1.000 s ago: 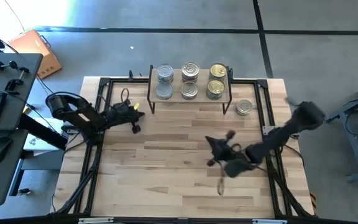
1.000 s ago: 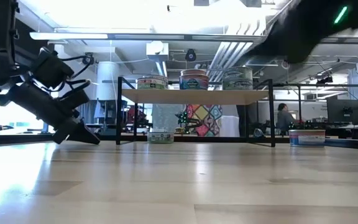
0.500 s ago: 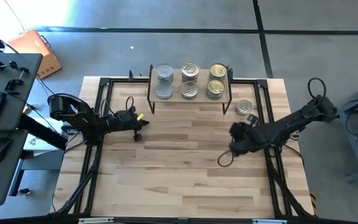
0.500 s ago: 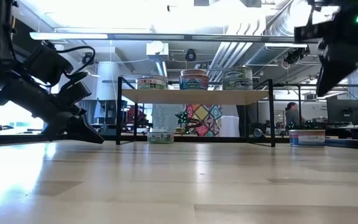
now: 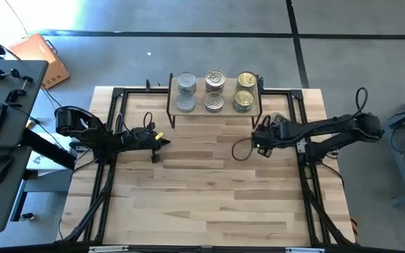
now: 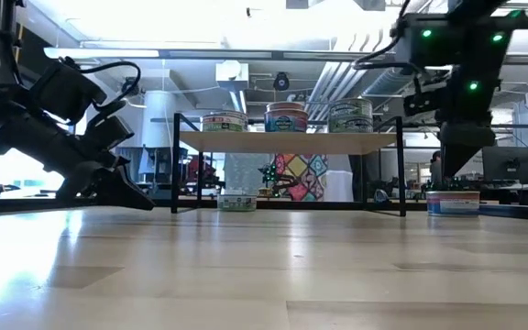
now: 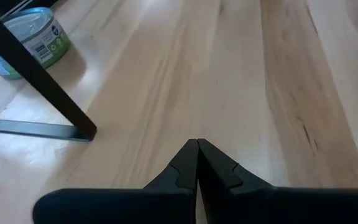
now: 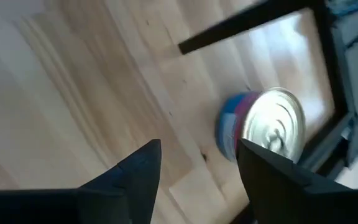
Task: Stack canned seafood by type on shelf
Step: Stack the blue tuna can on top of the other blue tuna can on the shelf
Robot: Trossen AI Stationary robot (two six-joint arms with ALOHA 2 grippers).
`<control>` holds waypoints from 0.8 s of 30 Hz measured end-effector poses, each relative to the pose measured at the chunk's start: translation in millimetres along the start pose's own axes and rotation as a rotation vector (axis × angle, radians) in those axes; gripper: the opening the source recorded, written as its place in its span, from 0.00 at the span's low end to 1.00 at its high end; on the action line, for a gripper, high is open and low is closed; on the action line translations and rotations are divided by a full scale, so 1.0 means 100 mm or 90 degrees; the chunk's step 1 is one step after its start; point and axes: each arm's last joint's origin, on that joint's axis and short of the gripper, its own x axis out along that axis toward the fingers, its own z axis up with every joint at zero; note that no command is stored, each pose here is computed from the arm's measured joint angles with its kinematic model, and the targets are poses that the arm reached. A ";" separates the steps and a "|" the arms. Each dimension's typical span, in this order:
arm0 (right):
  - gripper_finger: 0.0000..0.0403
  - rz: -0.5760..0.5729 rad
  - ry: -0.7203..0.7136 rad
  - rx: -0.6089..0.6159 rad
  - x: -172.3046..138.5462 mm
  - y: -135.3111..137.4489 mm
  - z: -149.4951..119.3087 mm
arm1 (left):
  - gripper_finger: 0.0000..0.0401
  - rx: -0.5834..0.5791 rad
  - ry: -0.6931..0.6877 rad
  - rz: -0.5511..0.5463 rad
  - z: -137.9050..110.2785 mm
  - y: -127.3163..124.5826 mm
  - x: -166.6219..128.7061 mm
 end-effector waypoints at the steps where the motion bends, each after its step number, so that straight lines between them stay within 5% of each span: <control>1: 0.49 0.010 0.003 -0.010 0.02 -0.03 0.02 | 0.00 0.001 -0.002 -0.001 0.00 0.00 0.00; 13: 0.47 0.037 0.055 -0.294 0.13 -0.11 0.04 | 0.00 0.016 -0.010 -0.016 0.02 -0.05 0.00; 24: 0.46 0.014 0.142 -0.233 0.36 -0.26 0.07 | 0.00 0.027 -0.022 -0.014 0.04 -0.05 0.00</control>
